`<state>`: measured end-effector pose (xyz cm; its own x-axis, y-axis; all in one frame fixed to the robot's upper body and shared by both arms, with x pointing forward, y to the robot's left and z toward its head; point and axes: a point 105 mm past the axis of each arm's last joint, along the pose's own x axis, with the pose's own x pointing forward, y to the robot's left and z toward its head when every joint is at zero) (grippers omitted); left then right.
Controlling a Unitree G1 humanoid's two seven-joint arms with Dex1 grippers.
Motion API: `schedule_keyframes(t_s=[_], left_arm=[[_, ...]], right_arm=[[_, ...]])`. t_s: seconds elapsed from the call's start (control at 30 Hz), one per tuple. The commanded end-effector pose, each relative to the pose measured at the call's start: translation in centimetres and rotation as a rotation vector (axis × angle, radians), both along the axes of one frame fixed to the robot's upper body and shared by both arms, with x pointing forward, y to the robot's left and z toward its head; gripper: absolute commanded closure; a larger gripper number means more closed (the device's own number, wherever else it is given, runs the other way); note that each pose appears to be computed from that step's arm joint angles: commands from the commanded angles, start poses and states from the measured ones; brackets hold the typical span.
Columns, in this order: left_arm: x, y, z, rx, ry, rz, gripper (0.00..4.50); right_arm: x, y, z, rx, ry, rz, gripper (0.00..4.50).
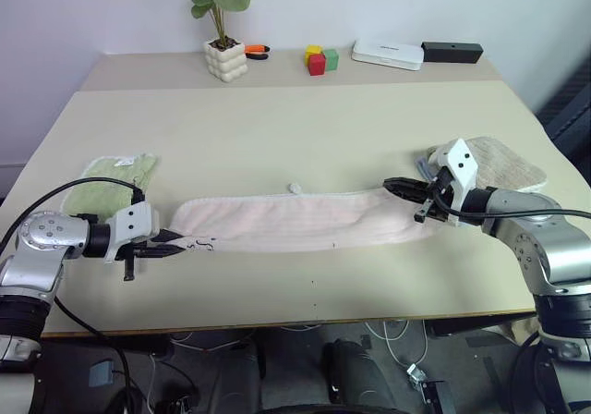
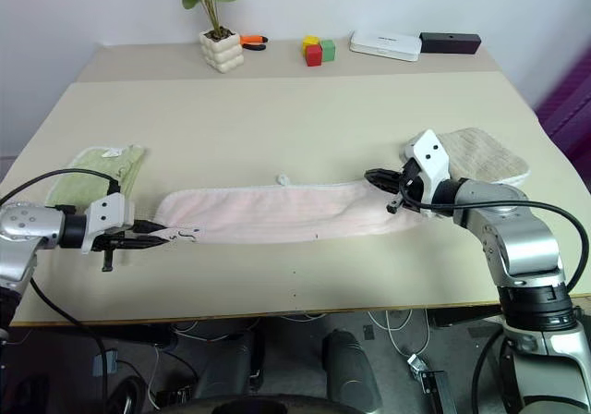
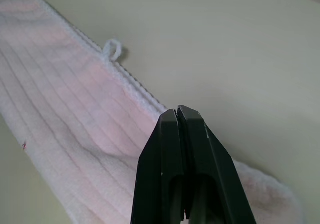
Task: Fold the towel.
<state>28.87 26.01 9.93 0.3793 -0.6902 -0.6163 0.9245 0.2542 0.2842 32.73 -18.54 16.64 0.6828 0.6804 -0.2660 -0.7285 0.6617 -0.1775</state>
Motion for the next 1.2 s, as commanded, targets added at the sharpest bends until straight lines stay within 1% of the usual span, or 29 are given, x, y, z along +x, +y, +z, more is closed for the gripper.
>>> schedule_keyframes(t_s=[0.03,0.07,0.1,0.13,0.17,0.27,0.33,0.37,0.43,0.5,0.57,0.6,0.63,0.67,0.73,0.8,0.83,0.93,0.97,1.03,1.1,1.17,1.2], left_arm=[[-0.2,0.2,1.3,-0.011,-0.018,-0.009,1.73],[-0.5,0.0,1.6,-0.042,0.005,-0.015,1.2],[-0.7,-0.4,2.4,-0.094,0.024,-0.023,0.78],[-1.1,-0.9,3.3,-0.156,0.06,-0.028,0.2],[-1.4,-1.5,4.4,-0.216,0.083,-0.042,0.04],[-2.8,-2.4,6.5,-0.296,0.178,-0.074,0.04],[-3.9,-2.3,6.9,-0.289,0.267,-0.07,0.04],[-4.2,-2.5,7.4,-0.318,0.293,-0.064,0.04],[-3.4,-3.4,9.1,-0.438,0.235,-0.044,0.04],[-2.5,-4.6,11.2,-0.63,0.216,-0.029,0.04],[-1.4,-5.8,11.6,-0.739,0.136,-0.013,0.04],[-0.6,-6.2,11.4,-0.762,0.08,0.014,0.04],[0.3,-6.6,10.8,-0.788,0.089,0.075,0.04],[1.4,-7.0,10.5,-0.831,0.085,0.14,0.26],[2.6,-8.0,10.2,-0.903,0.079,0.2,0.84],[3.8,-9.4,10.0,-0.98,0.042,0.258,1.8],[4.2,-10.2,9.7,-1.029,0.046,0.285,2.37],[5.0,-12.0,8.6,-1.082,0.036,0.367,3.93],[5.0,-12.8,7.9,-1.084,0.028,0.396,4.44],[4.8,-13.8,7.0,-1.091,0.034,0.425,4.44],[4.6,-14.3,6.2,-1.02,-0.015,0.434,4.44],[5.1,-14.3,5.1,-0.946,-0.071,0.49,4.44],[5.3,-14.2,4.7,-0.939,-0.071,0.522,4.44]], right_arm=[[0.1,0.3,1.4,0.002,-0.05,0.02,4.5],[0.1,0.3,1.3,-0.002,-0.05,0.02,4.5],[0.1,0.3,1.3,0.001,-0.051,0.013,4.5],[0.1,0.2,1.2,0.003,-0.051,0.01,4.5],[0.1,0.2,1.1,-0.003,-0.051,0.01,4.5],[0.0,0.3,0.9,-0.005,-0.047,0.014,4.5],[0.1,0.4,0.9,0.001,-0.047,0.014,4.5],[0.1,0.4,0.9,0.004,-0.048,0.015,4.5],[0.2,0.5,1.0,0.006,-0.055,0.016,4.5],[0.3,0.6,1.1,0.017,-0.055,0.014,4.5],[0.6,0.8,1.4,0.046,-0.067,-0.001,4.5],[0.7,1.0,1.6,0.068,-0.072,-0.009,4.5],[1.0,1.4,1.9,0.086,-0.094,-0.024,4.5],[1.1,2.1,2.0,0.113,-0.106,-0.03,4.5],[1.0,3.3,1.9,0.143,-0.117,-0.028,4.5],[1.0,4.4,1.8,0.199,-0.127,-0.05,4.5],[1.1,4.9,1.7,0.219,-0.134,-0.067,4.5],[1.4,6.1,1.1,0.214,-0.17,-0.116,4.5],[1.7,6.1,0.7,0.235,-0.176,-0.171,4.5],[2.2,5.9,0.0,0.262,-0.18,-0.257,4.5],[2.3,5.7,-1.1,0.23,-0.189,-0.312,4.5],[2.3,5.5,-2.2,0.198,-0.201,-0.361,4.5],[2.3,5.3,-2.6,0.2,-0.195,-0.388,4.5]])
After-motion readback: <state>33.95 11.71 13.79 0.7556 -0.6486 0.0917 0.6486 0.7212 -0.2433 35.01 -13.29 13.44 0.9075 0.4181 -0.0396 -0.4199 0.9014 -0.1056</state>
